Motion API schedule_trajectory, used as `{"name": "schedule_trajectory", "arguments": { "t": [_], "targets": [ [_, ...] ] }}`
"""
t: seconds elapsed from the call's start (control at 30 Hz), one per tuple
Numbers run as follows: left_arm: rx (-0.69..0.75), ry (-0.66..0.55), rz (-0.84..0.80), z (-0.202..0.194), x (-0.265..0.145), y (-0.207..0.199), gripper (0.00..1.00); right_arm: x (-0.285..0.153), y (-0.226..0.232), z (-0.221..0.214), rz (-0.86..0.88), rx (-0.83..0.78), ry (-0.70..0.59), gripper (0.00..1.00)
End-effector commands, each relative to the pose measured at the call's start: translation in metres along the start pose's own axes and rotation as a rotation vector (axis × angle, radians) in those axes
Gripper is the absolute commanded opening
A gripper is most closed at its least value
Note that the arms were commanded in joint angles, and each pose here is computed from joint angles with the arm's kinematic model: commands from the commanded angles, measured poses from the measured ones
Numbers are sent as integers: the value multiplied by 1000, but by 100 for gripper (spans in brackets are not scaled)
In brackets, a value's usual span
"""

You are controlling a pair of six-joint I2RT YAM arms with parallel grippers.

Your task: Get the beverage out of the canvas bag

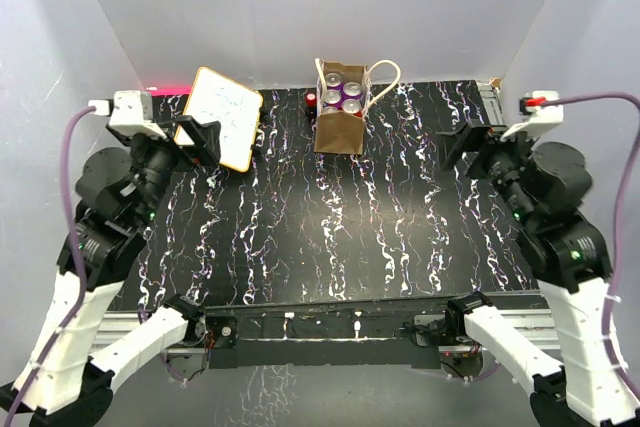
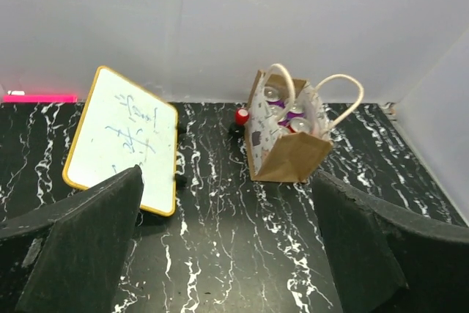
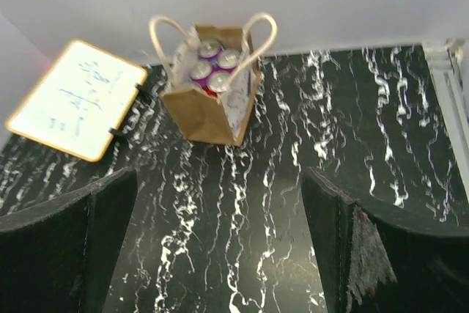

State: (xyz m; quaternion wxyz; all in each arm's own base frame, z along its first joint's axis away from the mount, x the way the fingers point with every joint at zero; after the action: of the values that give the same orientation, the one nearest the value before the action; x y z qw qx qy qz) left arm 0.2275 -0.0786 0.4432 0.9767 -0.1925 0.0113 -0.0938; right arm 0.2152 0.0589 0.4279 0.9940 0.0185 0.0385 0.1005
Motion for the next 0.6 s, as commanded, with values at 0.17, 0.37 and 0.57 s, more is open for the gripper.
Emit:
{"name": "schedule_trajectory", "arguments": {
  "t": [0.17, 0.37, 0.57],
  "targets": [
    [33, 12, 69, -45, 59, 25, 97, 75, -25, -75, -132, 56, 148, 98],
    [70, 64, 74, -88, 85, 43, 97, 111, -35, -142, -155, 102, 257, 98],
    [106, 100, 58, -117, 100, 51, 97, 152, -30, -193, -86, 177, 322, 98]
  ]
}}
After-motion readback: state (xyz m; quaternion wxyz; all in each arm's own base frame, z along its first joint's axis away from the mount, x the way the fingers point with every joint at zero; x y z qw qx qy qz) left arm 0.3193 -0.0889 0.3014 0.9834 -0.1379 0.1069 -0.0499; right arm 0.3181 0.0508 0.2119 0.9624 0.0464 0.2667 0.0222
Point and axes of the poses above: each gripper's point midway between its finger pads, its own x axis out along the fingers, its own y axis along the line the jaws close on, z = x × y, the point moved 2 cm from there along -x, back along the fingers, and after that the axes turned 10 degrees about -x, right-handed, at the moved point
